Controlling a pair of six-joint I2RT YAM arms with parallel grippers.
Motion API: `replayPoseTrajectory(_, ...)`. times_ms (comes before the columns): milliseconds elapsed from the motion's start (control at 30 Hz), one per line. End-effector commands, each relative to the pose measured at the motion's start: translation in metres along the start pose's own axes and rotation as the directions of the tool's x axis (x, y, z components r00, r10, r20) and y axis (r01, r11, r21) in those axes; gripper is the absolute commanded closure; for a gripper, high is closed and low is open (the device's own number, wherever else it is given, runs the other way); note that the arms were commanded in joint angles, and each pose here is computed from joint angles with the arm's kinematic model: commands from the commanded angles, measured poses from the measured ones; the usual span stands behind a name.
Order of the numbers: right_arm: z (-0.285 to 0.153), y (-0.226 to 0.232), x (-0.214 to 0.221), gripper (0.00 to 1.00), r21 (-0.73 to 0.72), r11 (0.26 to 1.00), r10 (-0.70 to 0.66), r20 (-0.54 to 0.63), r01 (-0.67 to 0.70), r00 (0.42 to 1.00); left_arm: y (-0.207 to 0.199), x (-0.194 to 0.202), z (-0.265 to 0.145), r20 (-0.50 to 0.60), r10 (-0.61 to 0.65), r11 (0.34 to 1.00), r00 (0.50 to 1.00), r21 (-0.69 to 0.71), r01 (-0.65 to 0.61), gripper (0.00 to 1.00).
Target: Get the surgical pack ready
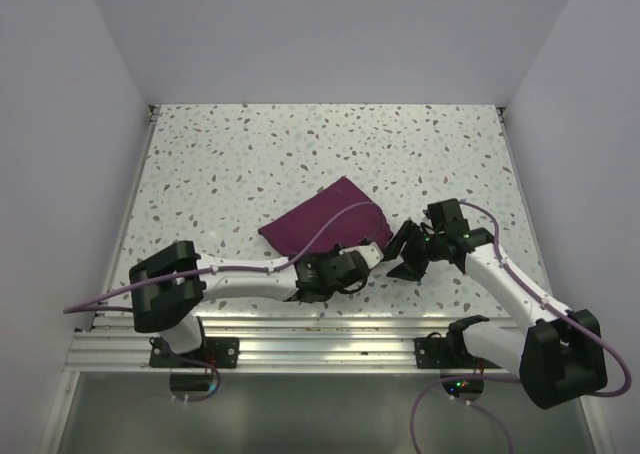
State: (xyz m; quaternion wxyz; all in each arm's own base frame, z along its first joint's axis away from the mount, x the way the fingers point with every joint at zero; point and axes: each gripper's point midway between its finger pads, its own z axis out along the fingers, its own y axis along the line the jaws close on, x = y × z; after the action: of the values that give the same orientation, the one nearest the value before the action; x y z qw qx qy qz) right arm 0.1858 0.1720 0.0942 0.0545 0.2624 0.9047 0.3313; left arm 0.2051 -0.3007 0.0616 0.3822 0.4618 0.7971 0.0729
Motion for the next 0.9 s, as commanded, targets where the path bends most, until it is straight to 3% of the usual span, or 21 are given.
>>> replayPoseTrajectory(0, -0.003, 0.012, 0.001, 0.43, -0.041, 0.999, -0.016, -0.011, 0.015, 1.0, 0.0, -0.041, -0.015, 0.085, -0.054, 0.998, 0.995, 0.045, 0.051, 0.88)
replayPoseTrajectory(33, -0.002, 0.011, 0.001, 0.44, -0.042, 0.999, -0.009, -0.011, 0.008, 1.0, -0.002, -0.043, -0.016, 0.079, -0.056, 0.996, 0.995, 0.067, 0.051, 1.0)
replayPoseTrajectory(233, 0.007, 0.02, -0.006, 0.6, -0.11, 0.993, 0.054, 0.008, -0.053, 0.999, -0.015, -0.066, -0.03, 0.119, -0.1, 0.981, 0.988, 0.178, 0.078, 1.0)
replayPoseTrajectory(500, 0.021, 0.013, -0.013, 0.74, -0.112, 0.987, 0.118, 0.03, -0.114, 0.993, -0.016, -0.074, -0.039, 0.131, -0.127, 0.969, 0.983, 0.227, 0.095, 1.0)
replayPoseTrajectory(667, 0.023, 0.012, -0.013, 0.74, -0.114, 0.987, 0.115, 0.029, -0.111, 0.993, -0.01, -0.074, -0.043, 0.121, -0.154, 0.966, 0.981, 0.227, 0.123, 1.0)
replayPoseTrajectory(867, 0.018, 0.009, -0.011, 0.74, -0.104, 0.99, 0.097, 0.039, -0.092, 0.995, -0.008, -0.073, -0.042, 0.112, -0.163, 0.964, 0.98, 0.228, 0.134, 0.9)
